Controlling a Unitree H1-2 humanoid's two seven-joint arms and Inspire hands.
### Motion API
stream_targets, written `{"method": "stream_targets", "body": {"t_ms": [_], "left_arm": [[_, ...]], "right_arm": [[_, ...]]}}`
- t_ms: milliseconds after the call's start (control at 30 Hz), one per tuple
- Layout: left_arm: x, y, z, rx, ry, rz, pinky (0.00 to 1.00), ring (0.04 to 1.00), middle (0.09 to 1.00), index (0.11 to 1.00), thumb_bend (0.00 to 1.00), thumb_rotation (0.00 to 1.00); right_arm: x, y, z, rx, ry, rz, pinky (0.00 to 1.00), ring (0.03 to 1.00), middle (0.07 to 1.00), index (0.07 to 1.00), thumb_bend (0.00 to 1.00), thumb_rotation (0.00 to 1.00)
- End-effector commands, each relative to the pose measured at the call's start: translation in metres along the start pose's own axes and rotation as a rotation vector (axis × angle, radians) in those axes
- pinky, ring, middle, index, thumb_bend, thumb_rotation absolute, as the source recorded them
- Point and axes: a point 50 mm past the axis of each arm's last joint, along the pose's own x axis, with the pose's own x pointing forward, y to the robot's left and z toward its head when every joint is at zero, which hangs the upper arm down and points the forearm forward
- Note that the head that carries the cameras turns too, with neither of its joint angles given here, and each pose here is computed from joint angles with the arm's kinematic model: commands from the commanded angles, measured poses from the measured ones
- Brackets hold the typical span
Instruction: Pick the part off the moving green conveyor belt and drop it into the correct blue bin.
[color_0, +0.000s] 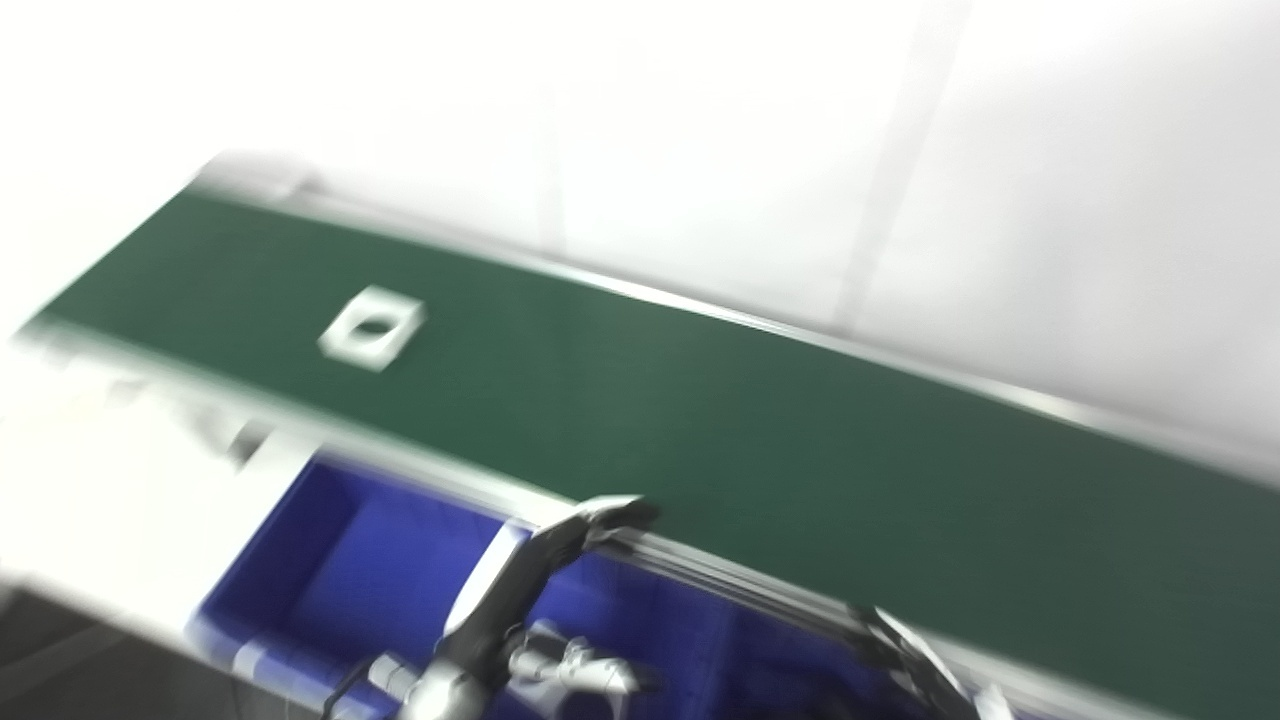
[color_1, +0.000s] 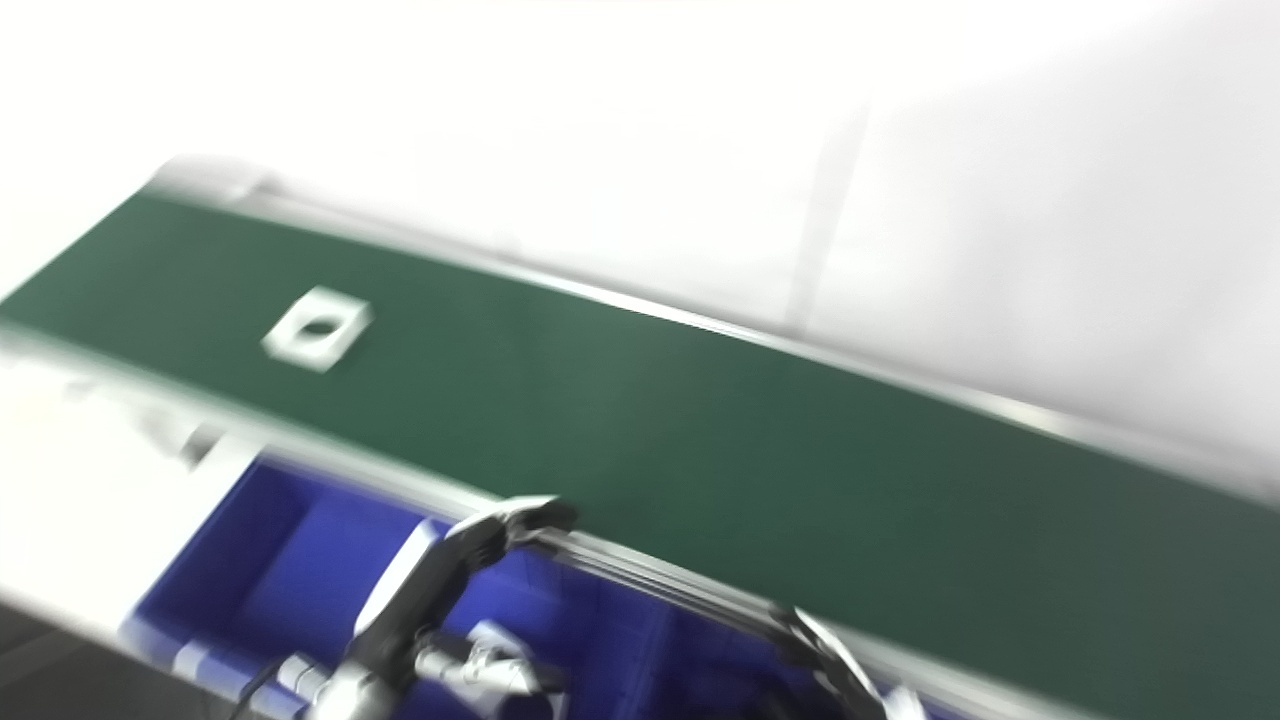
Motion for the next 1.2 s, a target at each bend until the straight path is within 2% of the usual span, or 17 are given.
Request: {"method": "stream_targets", "body": {"t_ms": [0, 133, 267, 333, 400, 467, 500, 700, 933, 1167], "left_arm": [[0.013, 0.014, 0.017, 0.063, -0.091, 0.01, 0.7, 0.786, 0.813, 0.781, 0.96, 0.32], [0.025, 0.028, 0.027, 0.122, -0.112, 0.032, 0.71, 0.795, 0.824, 0.79, 0.95, 0.33], [0.034, 0.043, 0.037, 0.205, -0.131, 0.05, 0.73, 0.807, 0.834, 0.806, 0.92, 0.33], [0.038, 0.052, 0.041, 0.251, -0.134, 0.058, 0.76, 0.818, 0.837, 0.809, 0.91, 0.33], [0.043, 0.063, 0.044, 0.306, -0.137, 0.067, 0.79, 0.83, 0.843, 0.817, 0.91, 0.37], [0.049, 0.074, 0.046, 0.332, -0.146, 0.073, 0.82, 0.841, 0.846, 0.823, 0.89, 0.38], [0.051, 0.078, 0.047, 0.335, -0.151, 0.074, 0.8, 0.844, 0.857, 0.828, 0.87, 0.35], [0.071, 0.114, 0.057, 0.456, -0.147, 0.057, 0.81, 0.853, 0.867, 0.841, 0.86, 0.37], [0.094, 0.151, 0.061, 0.576, -0.133, 0.018, 0.83, 0.872, 0.883, 0.858, 0.83, 0.34], [0.119, 0.184, 0.054, 0.695, -0.06, -0.013, 0.81, 0.886, 0.894, 0.862, 0.86, 0.31]], "right_arm": [[0.001, -0.003, 0.008, -0.001, -0.05, -0.021, 0.64, 0.743, 0.776, 0.827, 0.92, 0.18], [0.002, -0.003, 0.007, -0.004, -0.069, -0.023, 0.6, 0.72, 0.761, 0.813, 0.93, 0.14], [0.003, -0.004, 0.006, -0.002, -0.07, -0.018, 0.62, 0.725, 0.762, 0.814, 0.93, 0.13], [0.003, -0.004, 0.005, -0.001, -0.076, -0.021, 0.6, 0.723, 0.768, 0.821, 0.93, 0.14], [0.003, -0.004, 0.004, 0.001, -0.088, -0.027, 0.56, 0.702, 0.757, 0.815, 0.94, 0.12], [0.003, -0.004, 0.003, 0.008, -0.086, -0.031, 0.6, 0.713, 0.75, 0.811, 0.94, 0.12], [0.003, -0.003, 0.002, 0.011, -0.083, -0.032, 0.63, 0.715, 0.752, 0.81, 0.95, 0.13], [0.004, -0.002, 0.002, -0.005, -0.095, -0.035, 0.6, 0.697, 0.744, 0.806, 0.95, 0.15], [0.006, 0.0, 0.001, 0.006, -0.104, -0.04, 0.59, 0.679, 0.734, 0.797, 0.96, 0.15], [0.011, 0.001, -0.001, 0.002, -0.134, -0.045, 0.57, 0.658, 0.721, 0.786, 0.96, 0.16]]}}
